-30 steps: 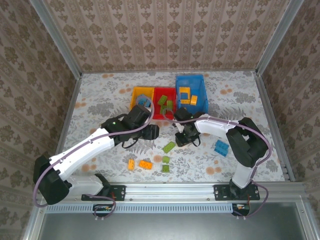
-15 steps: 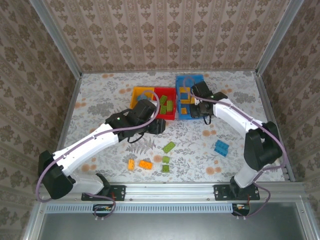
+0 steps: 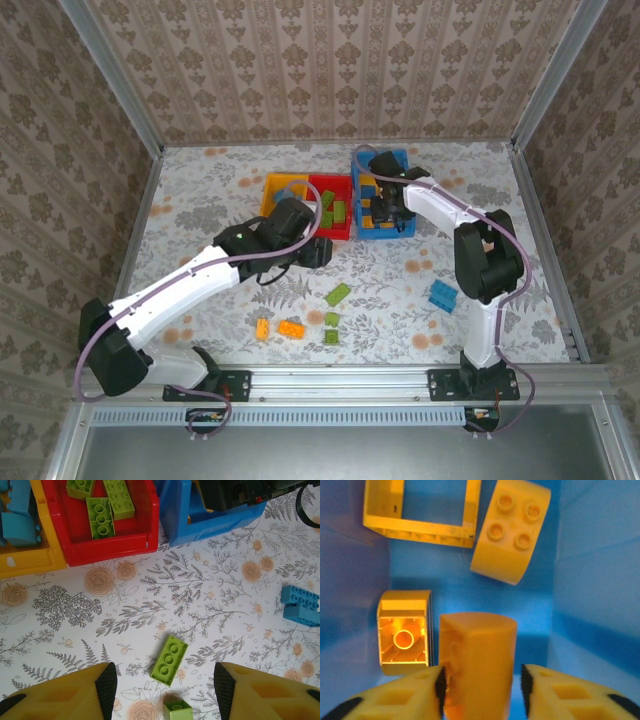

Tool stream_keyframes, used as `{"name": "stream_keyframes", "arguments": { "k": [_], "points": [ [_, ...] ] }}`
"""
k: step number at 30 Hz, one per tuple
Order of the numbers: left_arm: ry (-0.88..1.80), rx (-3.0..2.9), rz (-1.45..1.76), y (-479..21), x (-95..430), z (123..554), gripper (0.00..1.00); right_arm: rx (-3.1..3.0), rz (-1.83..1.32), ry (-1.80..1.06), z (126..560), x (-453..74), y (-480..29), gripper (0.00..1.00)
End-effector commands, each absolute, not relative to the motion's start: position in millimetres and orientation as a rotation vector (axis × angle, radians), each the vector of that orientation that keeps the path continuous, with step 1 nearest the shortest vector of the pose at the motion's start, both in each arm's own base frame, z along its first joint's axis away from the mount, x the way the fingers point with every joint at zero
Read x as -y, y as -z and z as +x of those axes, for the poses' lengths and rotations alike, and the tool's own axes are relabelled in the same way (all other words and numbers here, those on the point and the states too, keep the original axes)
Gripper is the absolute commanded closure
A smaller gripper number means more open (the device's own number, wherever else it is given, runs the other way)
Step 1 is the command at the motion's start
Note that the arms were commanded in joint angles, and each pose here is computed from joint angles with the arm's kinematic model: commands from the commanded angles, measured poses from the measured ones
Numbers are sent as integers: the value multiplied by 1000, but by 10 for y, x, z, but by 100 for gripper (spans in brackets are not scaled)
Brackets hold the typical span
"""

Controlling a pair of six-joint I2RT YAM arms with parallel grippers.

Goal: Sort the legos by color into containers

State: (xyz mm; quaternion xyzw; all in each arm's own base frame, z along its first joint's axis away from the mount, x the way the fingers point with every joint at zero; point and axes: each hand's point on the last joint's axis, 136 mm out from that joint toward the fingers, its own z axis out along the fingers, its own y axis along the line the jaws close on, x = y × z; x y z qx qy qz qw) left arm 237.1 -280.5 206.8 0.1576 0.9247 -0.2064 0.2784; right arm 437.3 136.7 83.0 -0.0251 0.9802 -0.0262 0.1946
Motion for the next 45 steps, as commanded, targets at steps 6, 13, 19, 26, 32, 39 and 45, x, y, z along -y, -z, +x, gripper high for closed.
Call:
{"name": "stream_keyframes", "arguments": {
  "k": [6,13,19,26,32,39,45],
  "points": [
    [630,-2463,665,-2008,3213,2328,39,-2603,-67,13,4238,-1343,-1512,36],
    [725,-2405,980,-1788,3779,2130,32,-2506,50,-3,3646,-983,-1857,35],
    [745,-2370,1252,-1429,4407,1832,29,-2490,384,-15,2922,-393,-1841,33],
    [561,-2389,1341,-924,4934,1907,30,-2433,770,3,2333,198,-1907,32],
    [357,-2383,1370,-563,5105,2153,28,-2406,821,-35,2183,278,-2042,30],
    [318,-2309,1481,-381,5322,2151,27,-2385,790,-54,2159,269,-2224,29],
    [377,-2248,1573,-330,5460,1944,26,-2377,778,-73,2195,248,-2299,29]
  ]
}}
